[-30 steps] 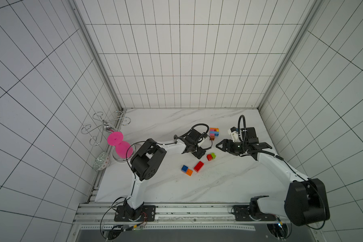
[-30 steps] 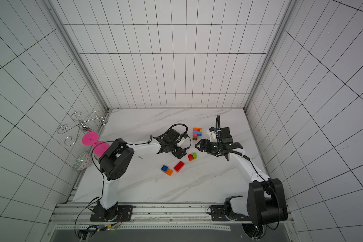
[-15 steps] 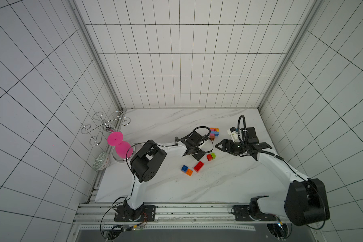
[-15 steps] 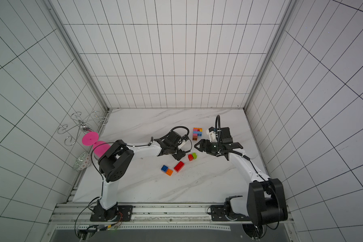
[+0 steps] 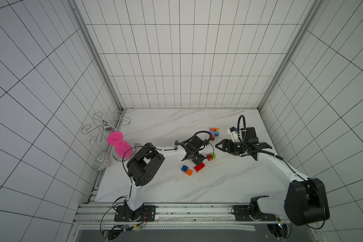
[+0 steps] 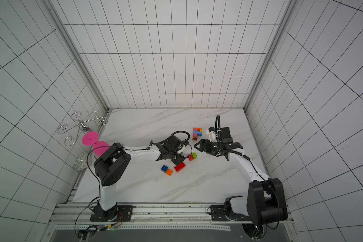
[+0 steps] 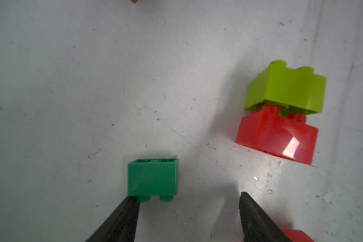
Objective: Assemble the letter p with lego
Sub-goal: Pick up the lego brick from the center of the board.
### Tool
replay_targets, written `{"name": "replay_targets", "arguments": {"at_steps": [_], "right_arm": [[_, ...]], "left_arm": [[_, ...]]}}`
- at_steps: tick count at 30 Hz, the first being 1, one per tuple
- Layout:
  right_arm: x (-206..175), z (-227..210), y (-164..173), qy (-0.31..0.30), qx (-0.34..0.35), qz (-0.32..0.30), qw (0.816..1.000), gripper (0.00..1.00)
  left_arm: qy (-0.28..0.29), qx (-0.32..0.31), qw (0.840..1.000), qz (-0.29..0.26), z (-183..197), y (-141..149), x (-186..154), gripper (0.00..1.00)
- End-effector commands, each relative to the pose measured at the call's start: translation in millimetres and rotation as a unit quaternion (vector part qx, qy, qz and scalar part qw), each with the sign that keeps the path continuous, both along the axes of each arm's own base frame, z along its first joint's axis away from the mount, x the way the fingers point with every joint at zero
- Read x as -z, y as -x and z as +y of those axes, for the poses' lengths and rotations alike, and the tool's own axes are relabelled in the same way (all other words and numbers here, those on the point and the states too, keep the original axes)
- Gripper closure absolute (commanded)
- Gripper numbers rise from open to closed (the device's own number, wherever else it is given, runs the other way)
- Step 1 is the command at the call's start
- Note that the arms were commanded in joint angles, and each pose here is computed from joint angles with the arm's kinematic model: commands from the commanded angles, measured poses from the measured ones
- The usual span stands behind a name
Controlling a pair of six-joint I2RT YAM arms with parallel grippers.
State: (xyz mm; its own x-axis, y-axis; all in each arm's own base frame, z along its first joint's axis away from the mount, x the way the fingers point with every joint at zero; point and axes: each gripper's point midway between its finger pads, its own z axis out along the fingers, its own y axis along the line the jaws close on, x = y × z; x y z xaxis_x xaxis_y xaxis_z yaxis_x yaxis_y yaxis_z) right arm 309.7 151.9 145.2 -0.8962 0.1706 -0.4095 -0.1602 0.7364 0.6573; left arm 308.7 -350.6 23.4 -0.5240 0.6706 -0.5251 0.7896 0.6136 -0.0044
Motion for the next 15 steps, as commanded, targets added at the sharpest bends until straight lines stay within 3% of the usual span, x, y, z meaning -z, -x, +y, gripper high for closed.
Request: {"name": "replay_targets", "arguments": {"at_steps": [1,6,11,15], "right_arm": [[9.6,-1.5,3.6,-0.003,-0.002,0.011,1.000,0.27],[9.0,-1.2,3.2,-0.004,-0.003,0.009,1.000,0.27],[8.8,-0.4,2.4,-0.005,-0.004,0.010,1.000,0.27],[7.8,-1.0,2.4,-0.005,-0.004,0.009,1.000,0.26]], "left_arm": [[-0.019,-0.013,1.000,0.005,11.7,6.2,3.7,0.29],[-0.037,-0.048,0.998,-0.027,20.0,-14.4,-3.6,0.28],[-0.042,-0.050,0.998,-0.018,14.3,-20.6,4.6,0.18],[-0.056,-0.046,0.997,-0.010,11.7,-23.6,19.9,0.18]]}}
